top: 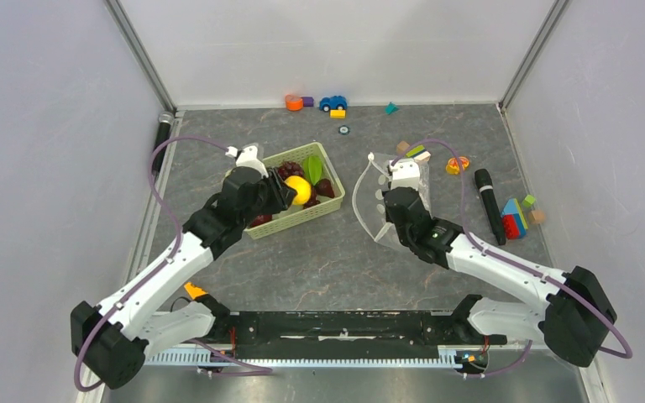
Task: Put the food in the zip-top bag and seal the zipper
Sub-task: Place the fake fruit in the zipper food storage bag.
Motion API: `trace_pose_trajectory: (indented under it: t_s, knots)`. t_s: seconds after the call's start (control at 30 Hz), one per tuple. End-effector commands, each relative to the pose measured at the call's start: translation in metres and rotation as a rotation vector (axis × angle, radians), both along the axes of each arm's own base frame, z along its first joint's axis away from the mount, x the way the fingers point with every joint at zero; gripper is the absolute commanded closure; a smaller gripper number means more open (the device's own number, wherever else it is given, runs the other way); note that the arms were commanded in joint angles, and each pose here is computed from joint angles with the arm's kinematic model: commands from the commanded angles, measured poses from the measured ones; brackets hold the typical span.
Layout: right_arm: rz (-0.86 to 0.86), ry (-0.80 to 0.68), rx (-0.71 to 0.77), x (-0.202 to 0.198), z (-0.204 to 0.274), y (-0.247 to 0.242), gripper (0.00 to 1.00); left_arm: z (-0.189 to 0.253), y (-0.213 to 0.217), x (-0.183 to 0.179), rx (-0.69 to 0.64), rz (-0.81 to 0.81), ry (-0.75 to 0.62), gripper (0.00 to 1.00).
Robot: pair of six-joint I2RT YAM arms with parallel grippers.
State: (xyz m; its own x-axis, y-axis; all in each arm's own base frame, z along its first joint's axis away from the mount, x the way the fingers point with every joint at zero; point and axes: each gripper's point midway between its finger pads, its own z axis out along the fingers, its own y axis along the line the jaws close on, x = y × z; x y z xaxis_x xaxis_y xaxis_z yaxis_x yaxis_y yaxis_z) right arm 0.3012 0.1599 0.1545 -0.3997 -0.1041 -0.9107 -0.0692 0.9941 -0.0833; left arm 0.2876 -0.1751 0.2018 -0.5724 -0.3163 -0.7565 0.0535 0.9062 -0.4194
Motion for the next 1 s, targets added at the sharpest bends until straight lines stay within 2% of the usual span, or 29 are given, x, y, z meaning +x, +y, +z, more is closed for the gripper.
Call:
trace_pose_trajectory:
  t_s: [0.0,0.1,0.17,0.43,0.7,0.97]
  knots:
    - [0.046,-0.047,0.069,0.001,0.015,0.01,0.99,0.043,-0.061,-0.026,-0.221,-0.364,-0.135,0.98]
    - [0.09,-0.049,0.093,-0.001,0.018,0.017,0.99,0.067,-0.091,-0.046,-0.359,-0.54,-0.195,0.98]
    - [0.123,-0.046,0.102,-0.004,0.017,0.021,0.99,0.074,-0.105,-0.054,-0.398,-0.61,-0.206,0.98]
    - [0.247,-0.095,0.18,-0.012,0.03,0.039,0.98,0.077,-0.157,-0.069,-0.39,-0.756,-0.203,0.98]
    - [0.335,-0.132,0.254,-0.024,0.044,0.049,0.97,0.029,-0.162,-0.034,-0.154,-0.543,-0.104,0.98]
    - [0.457,-0.191,0.353,-0.043,0.066,0.061,0.95,0.01,-0.15,-0.01,-0.031,-0.36,-0.094,0.98]
